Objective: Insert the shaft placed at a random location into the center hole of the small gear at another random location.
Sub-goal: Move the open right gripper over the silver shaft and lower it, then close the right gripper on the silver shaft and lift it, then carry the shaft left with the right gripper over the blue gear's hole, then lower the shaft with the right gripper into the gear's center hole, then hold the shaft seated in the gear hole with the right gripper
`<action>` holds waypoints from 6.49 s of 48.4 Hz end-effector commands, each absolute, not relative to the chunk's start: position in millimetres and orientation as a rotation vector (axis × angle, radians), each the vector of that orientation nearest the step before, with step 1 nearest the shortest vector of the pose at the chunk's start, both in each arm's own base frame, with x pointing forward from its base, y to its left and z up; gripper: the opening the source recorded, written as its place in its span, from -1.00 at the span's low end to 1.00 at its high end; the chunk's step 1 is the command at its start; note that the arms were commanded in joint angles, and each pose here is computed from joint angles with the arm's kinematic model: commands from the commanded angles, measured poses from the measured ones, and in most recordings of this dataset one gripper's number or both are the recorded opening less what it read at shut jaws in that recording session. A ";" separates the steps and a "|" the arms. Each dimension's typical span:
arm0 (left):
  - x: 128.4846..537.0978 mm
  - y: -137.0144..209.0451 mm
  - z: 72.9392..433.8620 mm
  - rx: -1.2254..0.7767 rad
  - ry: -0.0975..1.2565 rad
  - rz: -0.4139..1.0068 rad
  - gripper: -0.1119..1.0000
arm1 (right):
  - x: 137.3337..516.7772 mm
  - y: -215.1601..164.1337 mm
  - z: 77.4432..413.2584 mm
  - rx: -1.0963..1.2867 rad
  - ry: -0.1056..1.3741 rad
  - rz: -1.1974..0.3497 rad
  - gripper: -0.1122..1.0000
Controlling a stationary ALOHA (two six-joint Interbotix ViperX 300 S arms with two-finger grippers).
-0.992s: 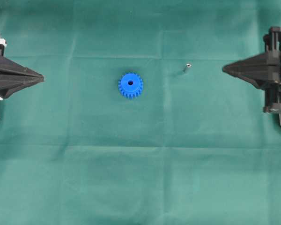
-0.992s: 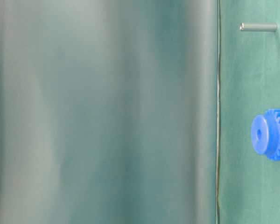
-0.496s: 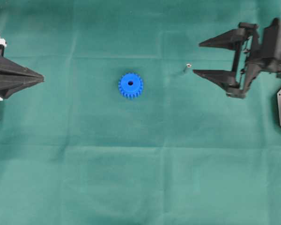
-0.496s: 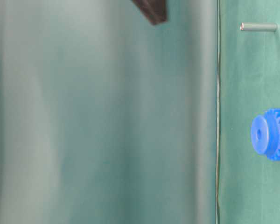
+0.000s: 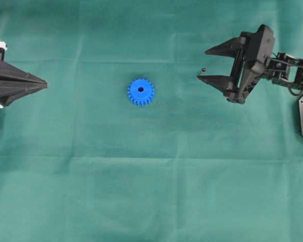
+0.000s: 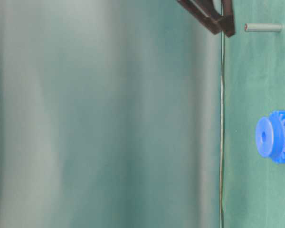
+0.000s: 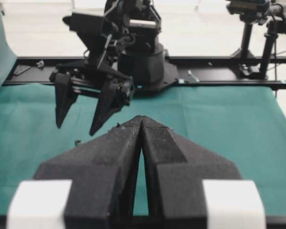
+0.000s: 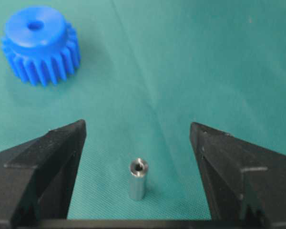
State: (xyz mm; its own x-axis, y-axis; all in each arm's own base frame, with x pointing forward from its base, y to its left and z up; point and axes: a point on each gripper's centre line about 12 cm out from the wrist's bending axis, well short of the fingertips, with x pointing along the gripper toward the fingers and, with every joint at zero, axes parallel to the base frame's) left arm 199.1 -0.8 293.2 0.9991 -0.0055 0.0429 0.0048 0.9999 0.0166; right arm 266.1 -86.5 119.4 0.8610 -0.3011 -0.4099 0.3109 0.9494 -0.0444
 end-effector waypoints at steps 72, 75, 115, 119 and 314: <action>200.6 -1.1 299.1 0.013 -0.049 -0.007 -0.80 | 279.7 -83.8 169.9 0.031 0.412 -0.297 -0.56; 200.6 -1.1 298.9 0.013 -0.048 -0.007 -0.80 | 279.0 -81.9 179.6 0.027 0.400 -0.290 -0.56; 200.9 -1.1 298.6 0.012 -0.046 -0.007 -0.80 | 329.3 -71.8 183.9 0.018 0.415 -0.221 -0.56; 200.8 -1.1 298.0 0.012 -0.044 -0.007 -0.80 | 343.7 -69.8 184.7 0.014 0.412 -0.207 -0.56; 200.6 -1.1 298.9 0.015 -0.048 -0.007 -0.80 | 417.1 -52.7 172.8 0.053 0.388 -0.154 -0.56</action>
